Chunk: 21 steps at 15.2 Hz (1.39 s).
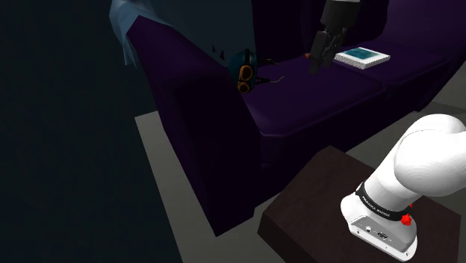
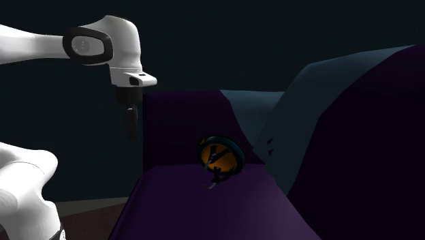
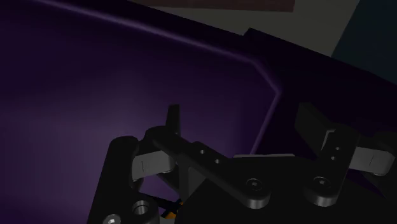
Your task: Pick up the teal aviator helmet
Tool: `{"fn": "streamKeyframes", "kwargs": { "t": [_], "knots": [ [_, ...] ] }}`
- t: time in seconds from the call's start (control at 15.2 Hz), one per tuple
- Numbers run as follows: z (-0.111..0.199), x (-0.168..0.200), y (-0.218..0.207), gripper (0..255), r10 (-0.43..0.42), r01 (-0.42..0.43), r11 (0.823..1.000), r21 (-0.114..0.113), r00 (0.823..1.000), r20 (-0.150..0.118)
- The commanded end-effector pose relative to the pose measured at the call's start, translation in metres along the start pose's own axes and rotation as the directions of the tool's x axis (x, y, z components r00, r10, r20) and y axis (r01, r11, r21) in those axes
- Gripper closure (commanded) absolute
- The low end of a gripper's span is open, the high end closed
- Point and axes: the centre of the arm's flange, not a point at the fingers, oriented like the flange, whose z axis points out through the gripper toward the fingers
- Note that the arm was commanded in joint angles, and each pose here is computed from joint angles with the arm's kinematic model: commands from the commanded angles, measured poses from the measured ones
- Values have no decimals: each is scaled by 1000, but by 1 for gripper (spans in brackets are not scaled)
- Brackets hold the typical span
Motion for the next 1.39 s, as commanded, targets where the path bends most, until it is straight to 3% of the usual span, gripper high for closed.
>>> {"fn": "streamKeyframes", "kwargs": {
  "t": [0.0,0.33,0.66,0.99,1.32],
  "knots": [
    [0,0,0,0,0,0,1000,0,1000,0],
    [6,50,38,0,-140,140,990,-11,990,-13],
    [11,105,69,0,-277,276,961,-24,961,-24],
    [15,164,92,0,-409,407,912,-38,912,-34],
    [18,226,106,0,-532,530,846,-54,846,-41]
  ]
}}
